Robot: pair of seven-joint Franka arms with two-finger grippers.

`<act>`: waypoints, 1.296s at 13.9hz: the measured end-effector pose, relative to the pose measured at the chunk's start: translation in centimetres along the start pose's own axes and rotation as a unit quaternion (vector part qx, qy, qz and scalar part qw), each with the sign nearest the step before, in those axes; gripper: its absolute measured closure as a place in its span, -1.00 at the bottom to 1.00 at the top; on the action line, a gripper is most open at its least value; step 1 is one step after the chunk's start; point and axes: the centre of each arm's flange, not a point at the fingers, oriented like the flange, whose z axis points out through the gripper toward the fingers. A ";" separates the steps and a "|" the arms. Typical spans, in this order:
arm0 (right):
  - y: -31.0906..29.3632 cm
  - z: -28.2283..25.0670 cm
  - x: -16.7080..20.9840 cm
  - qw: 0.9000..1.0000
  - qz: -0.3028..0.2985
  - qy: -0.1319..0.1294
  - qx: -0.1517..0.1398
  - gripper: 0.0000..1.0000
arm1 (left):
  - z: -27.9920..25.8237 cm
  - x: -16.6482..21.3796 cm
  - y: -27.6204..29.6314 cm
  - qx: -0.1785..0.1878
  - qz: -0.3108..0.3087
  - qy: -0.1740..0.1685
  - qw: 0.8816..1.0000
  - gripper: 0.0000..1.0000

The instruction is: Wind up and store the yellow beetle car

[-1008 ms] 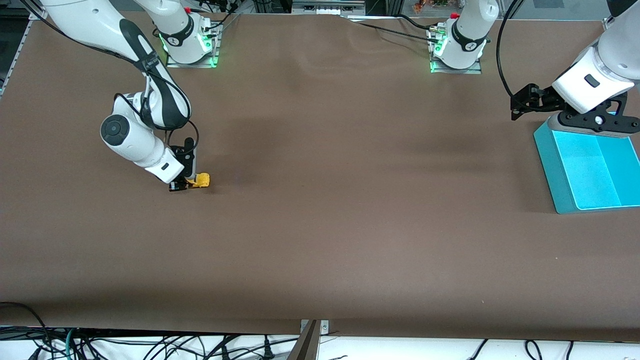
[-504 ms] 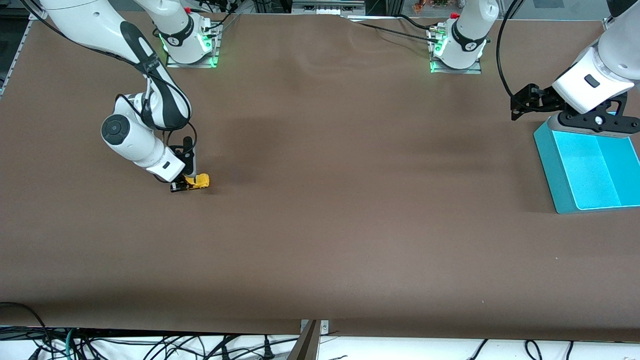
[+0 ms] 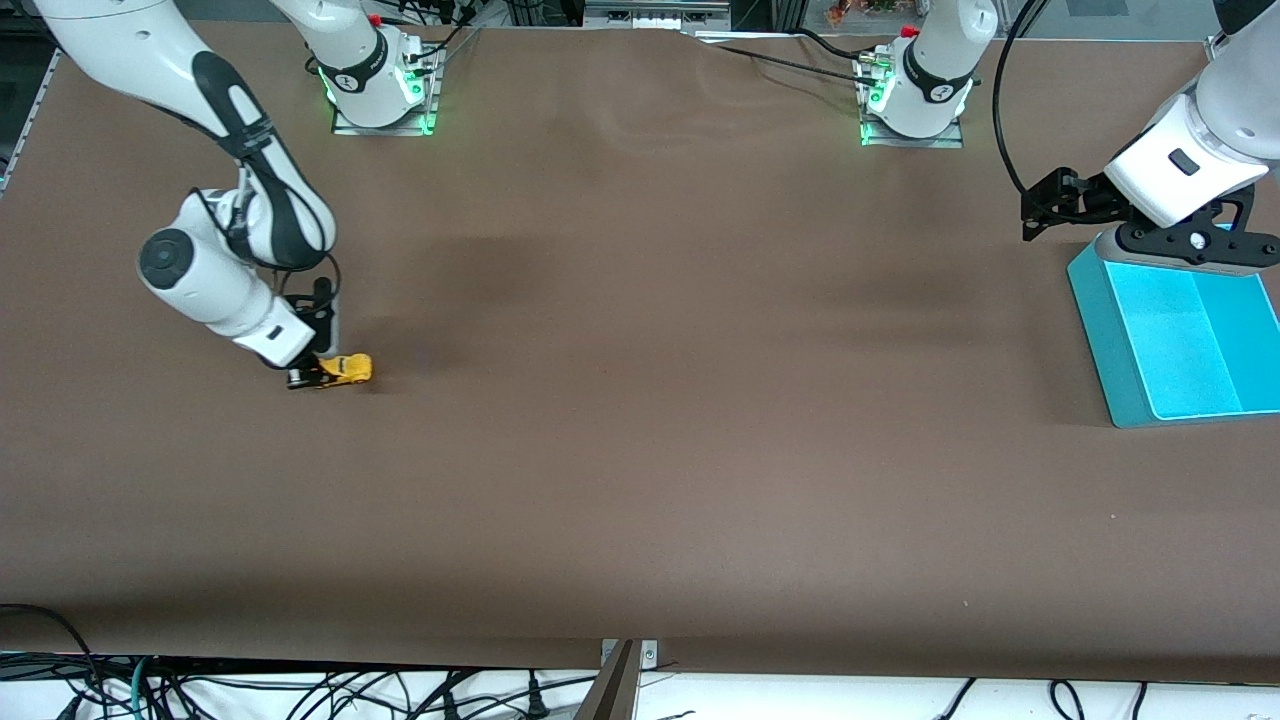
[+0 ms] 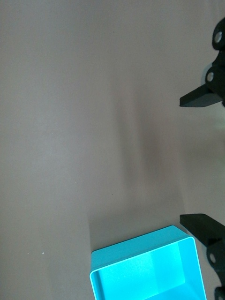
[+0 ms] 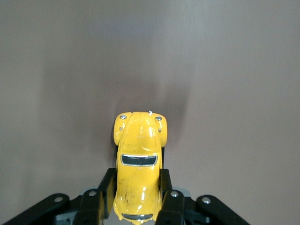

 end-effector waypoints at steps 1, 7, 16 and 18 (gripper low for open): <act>-0.4 -0.1 -1.8 1.000 0.010 -0.002 -0.001 0.16 | 0.0 0.0 0.0 0.000 0.000 0.000 1.000 -1.00; -1.4 -0.3 -5.6 1.000 0.024 -0.006 -0.003 0.16 | 0.0 0.0 0.0 0.000 0.000 0.000 1.000 -1.00; 2.0 -2.4 -4.0 0.999 0.020 0.020 0.041 -0.81 | 0.0 0.0 0.0 0.000 0.000 0.000 1.000 -1.00; 4.0 -4.5 -2.8 0.999 0.008 0.025 0.037 -1.00 | 0.0 0.0 0.0 0.000 0.000 0.000 1.000 -1.00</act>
